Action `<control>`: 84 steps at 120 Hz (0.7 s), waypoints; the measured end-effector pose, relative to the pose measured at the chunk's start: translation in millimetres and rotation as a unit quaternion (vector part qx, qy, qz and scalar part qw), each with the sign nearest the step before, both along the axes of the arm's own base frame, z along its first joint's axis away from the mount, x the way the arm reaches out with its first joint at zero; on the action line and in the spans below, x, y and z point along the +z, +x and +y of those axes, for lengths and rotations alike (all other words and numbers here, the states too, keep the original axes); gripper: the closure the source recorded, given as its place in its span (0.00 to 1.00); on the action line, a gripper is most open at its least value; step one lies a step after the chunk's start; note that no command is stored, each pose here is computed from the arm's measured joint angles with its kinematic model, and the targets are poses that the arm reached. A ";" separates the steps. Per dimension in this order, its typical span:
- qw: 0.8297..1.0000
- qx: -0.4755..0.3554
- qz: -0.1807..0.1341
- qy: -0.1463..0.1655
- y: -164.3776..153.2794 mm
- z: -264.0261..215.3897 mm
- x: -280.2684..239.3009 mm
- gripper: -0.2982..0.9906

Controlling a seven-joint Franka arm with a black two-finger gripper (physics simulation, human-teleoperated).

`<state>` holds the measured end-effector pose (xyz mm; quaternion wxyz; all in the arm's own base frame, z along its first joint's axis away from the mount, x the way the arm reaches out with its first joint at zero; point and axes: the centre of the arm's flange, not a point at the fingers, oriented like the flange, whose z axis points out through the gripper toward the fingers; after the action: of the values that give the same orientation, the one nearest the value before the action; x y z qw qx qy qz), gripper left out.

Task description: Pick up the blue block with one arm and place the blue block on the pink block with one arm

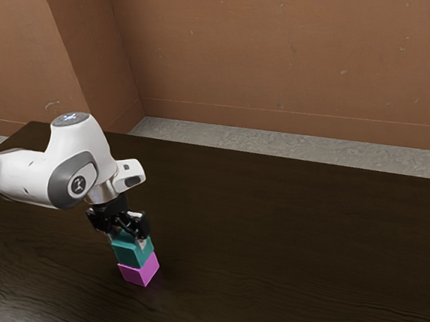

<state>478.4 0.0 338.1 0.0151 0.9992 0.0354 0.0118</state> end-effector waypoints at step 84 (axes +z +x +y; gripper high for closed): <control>0.997 -0.027 -0.066 0.036 4.7 9.6 270.6 0.24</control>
<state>483.1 9.7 608.7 -0.0178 0.9967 0.0074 0.0786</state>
